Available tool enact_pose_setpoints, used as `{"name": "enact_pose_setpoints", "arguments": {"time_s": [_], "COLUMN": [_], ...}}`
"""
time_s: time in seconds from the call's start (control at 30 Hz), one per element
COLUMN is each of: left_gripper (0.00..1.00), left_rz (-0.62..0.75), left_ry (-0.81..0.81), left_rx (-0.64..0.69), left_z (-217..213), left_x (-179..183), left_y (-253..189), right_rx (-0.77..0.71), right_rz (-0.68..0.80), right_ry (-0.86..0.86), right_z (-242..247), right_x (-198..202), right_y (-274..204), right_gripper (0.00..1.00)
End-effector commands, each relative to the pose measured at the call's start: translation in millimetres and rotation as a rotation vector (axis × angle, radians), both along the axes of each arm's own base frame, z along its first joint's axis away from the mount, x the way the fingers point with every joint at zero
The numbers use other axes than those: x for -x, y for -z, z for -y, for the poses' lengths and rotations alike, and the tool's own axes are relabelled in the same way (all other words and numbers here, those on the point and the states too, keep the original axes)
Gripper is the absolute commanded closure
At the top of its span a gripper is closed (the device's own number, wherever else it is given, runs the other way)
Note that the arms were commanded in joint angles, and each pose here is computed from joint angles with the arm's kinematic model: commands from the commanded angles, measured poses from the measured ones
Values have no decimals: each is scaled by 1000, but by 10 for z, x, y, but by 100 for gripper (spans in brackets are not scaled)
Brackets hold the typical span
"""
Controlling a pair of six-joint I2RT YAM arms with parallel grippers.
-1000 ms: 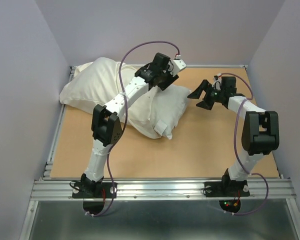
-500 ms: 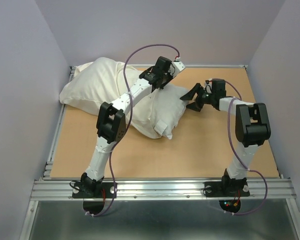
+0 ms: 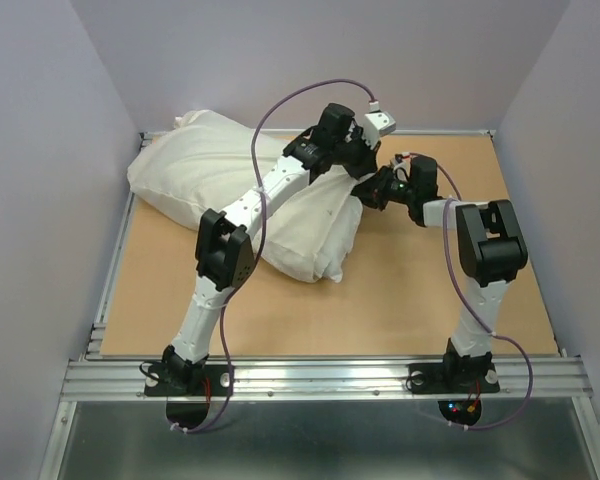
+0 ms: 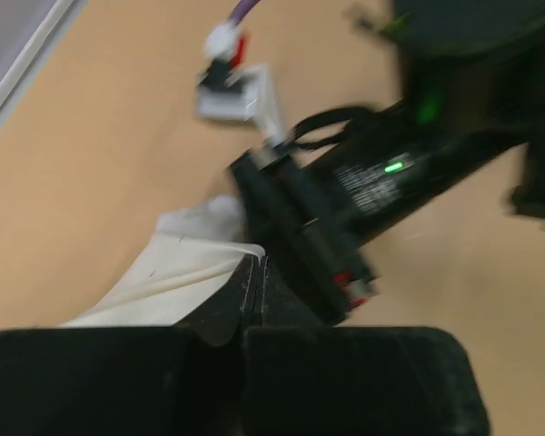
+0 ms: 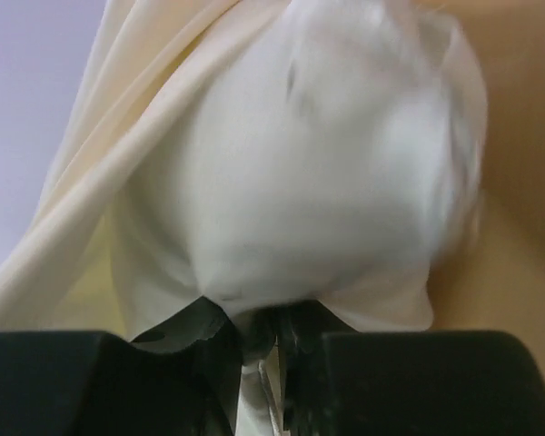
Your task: Put the pillow into the pillowcase
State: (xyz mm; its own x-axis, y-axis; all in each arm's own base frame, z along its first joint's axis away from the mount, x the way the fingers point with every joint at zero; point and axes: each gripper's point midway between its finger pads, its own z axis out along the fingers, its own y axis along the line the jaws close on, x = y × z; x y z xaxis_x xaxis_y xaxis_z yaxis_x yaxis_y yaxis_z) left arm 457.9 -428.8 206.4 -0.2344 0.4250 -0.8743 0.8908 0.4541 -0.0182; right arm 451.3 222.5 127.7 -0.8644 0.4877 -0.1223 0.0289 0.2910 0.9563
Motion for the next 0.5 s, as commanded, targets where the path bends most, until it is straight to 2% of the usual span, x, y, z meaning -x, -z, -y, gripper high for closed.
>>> {"name": "enact_pose_setpoints", "arguments": {"time_s": [0.0, 0.13, 0.27, 0.3, 0.4, 0.43, 0.47], "left_gripper": [100, 100, 98, 90, 85, 66, 56], "left_rz": [36, -18, -21, -14, 28, 73, 109], "left_ry": [373, 393, 366, 339, 216, 141, 110], "left_rx": [448, 523, 482, 455, 405, 379, 364], "left_z": [653, 661, 663, 604, 425, 296, 205], "left_x": [1254, 1326, 1167, 1070, 779, 582, 524], "left_y": [-1796, -1975, -1744, -1679, -1614, -1611, -1677], "right_rx": [-160, -178, -190, -195, -195, -192, -193], "right_rz": [124, 128, 99, 111, 126, 130, 129], "right_ry": [-43, -36, -1, 6, 6, 8, 12], "right_z": [-182, -163, -106, -71, -38, -29, -13], "right_x": [-135, -147, -174, -191, -201, -201, -193], "right_y": [-574, -622, -502, -519, -521, -518, -531], "right_gripper": [79, 78, 76, 76, 75, 74, 69]}}
